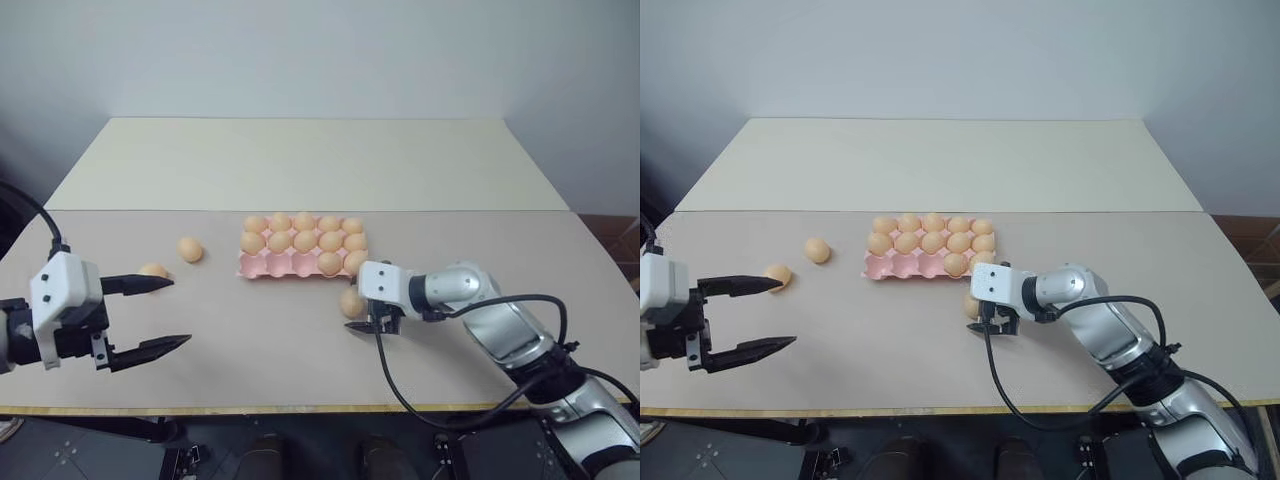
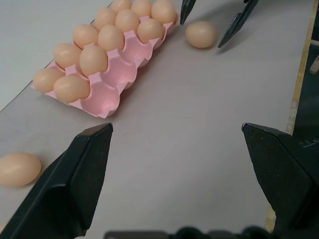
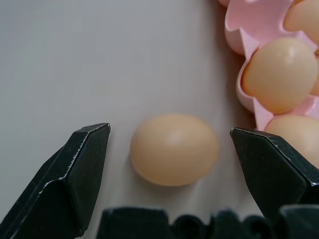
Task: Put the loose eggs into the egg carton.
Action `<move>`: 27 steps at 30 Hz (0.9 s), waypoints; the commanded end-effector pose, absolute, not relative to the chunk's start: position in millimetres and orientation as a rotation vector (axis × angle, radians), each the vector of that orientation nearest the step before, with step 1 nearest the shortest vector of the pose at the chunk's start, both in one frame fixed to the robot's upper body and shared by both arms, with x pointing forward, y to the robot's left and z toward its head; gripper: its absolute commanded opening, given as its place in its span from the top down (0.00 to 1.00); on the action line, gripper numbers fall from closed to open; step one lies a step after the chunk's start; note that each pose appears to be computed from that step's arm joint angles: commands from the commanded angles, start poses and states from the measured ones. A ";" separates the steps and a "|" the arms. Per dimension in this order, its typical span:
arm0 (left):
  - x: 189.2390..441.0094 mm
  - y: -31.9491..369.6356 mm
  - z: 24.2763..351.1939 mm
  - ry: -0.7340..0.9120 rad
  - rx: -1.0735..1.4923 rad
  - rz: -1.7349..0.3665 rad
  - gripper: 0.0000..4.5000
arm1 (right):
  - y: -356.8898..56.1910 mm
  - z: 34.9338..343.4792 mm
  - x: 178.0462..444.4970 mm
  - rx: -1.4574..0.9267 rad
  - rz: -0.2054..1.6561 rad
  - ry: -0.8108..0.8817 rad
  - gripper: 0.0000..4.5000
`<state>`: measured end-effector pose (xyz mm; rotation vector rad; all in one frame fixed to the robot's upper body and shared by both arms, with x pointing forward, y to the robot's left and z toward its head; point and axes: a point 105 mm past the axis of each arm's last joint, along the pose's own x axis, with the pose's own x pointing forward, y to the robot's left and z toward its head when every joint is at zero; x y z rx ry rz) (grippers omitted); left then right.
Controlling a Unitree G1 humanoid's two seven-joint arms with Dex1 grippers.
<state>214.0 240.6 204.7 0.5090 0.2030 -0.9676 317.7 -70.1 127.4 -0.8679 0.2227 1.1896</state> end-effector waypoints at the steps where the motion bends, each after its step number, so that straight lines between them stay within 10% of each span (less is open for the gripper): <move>1: 212.7 238.6 209.4 0.181 0.540 -0.966 0.00 | -66.5 134.1 319.4 -0.893 1.192 0.181 0.01; 12: 212.4 241.6 208.3 0.189 0.546 -0.957 0.00 | -71.2 128.9 316.0 -0.902 1.207 0.205 0.50; 27: 206.2 255.4 196.2 0.277 0.542 -0.934 0.00 | 0.0 211.6 333.1 -0.937 1.137 -0.253 0.50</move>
